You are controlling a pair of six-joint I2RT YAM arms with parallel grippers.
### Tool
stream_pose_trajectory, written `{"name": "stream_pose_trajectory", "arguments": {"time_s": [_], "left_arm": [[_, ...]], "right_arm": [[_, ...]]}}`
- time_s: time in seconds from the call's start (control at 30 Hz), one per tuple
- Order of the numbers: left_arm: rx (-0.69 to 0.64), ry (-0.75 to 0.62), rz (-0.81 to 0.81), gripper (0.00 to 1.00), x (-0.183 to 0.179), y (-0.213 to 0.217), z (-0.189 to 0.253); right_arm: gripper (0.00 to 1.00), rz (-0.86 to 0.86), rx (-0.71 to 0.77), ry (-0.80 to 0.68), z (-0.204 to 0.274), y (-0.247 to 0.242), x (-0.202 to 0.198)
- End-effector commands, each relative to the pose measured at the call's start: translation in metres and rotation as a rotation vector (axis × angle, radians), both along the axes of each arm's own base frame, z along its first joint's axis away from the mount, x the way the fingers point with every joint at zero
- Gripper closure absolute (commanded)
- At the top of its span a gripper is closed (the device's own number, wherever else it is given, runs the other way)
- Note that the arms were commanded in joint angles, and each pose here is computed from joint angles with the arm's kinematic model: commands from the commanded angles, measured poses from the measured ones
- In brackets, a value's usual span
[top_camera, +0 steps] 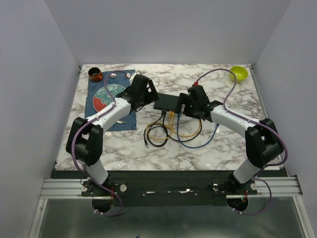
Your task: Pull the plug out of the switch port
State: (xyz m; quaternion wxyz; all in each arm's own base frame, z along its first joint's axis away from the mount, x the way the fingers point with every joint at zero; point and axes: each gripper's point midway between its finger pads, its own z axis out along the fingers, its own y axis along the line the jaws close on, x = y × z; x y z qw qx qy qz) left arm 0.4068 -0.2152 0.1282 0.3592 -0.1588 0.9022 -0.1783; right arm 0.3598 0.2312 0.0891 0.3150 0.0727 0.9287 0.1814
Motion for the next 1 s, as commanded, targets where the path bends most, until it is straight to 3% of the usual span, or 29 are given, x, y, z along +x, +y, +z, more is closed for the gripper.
{"name": "stream_pose_trajectory", "arguments": {"time_s": [0.0,0.2,0.3,0.43,0.47,0.57,0.6,0.67,0.7,0.87,0.97], "left_arm": [[-0.096,-0.030,0.027,0.01,0.033,0.003,0.009],[-0.354,-0.117,-0.141,0.01,0.058,-0.033,0.023],[-0.367,-0.106,-0.198,0.16,0.066,-0.048,0.023],[-0.345,-0.117,-0.204,0.24,0.080,-0.059,0.021],[-0.335,-0.144,-0.218,0.24,0.082,-0.062,0.023],[-0.318,-0.171,-0.257,0.27,0.082,-0.074,0.027],[-0.319,-0.174,-0.280,0.31,0.081,-0.079,0.028],[-0.329,-0.152,-0.320,0.34,0.077,-0.091,0.024],[-0.324,-0.145,-0.327,0.41,0.077,-0.092,0.021],[-0.264,-0.049,-0.291,0.49,0.079,-0.086,-0.016],[-0.242,-0.009,-0.269,0.61,0.079,-0.083,-0.034]], "right_arm": [[0.00,-0.029,-0.070,-0.044,0.007,-0.016,0.008],[0.05,-0.059,-0.019,-0.124,0.016,-0.022,0.008],[0.16,-0.113,-0.047,-0.151,0.016,-0.030,0.017],[0.30,-0.117,-0.041,-0.148,0.012,-0.027,0.025],[0.35,-0.123,-0.032,-0.147,0.012,-0.027,0.028],[0.65,-0.110,-0.022,-0.138,0.011,-0.022,0.038],[0.79,-0.098,-0.019,-0.135,0.011,-0.019,0.040],[0.90,-0.087,-0.010,-0.117,0.008,-0.014,0.045],[0.96,-0.083,-0.001,-0.111,0.008,-0.012,0.046],[0.95,-0.093,0.052,-0.063,-0.005,-0.013,0.045],[0.93,-0.085,0.126,-0.010,-0.017,-0.012,0.045]]}}
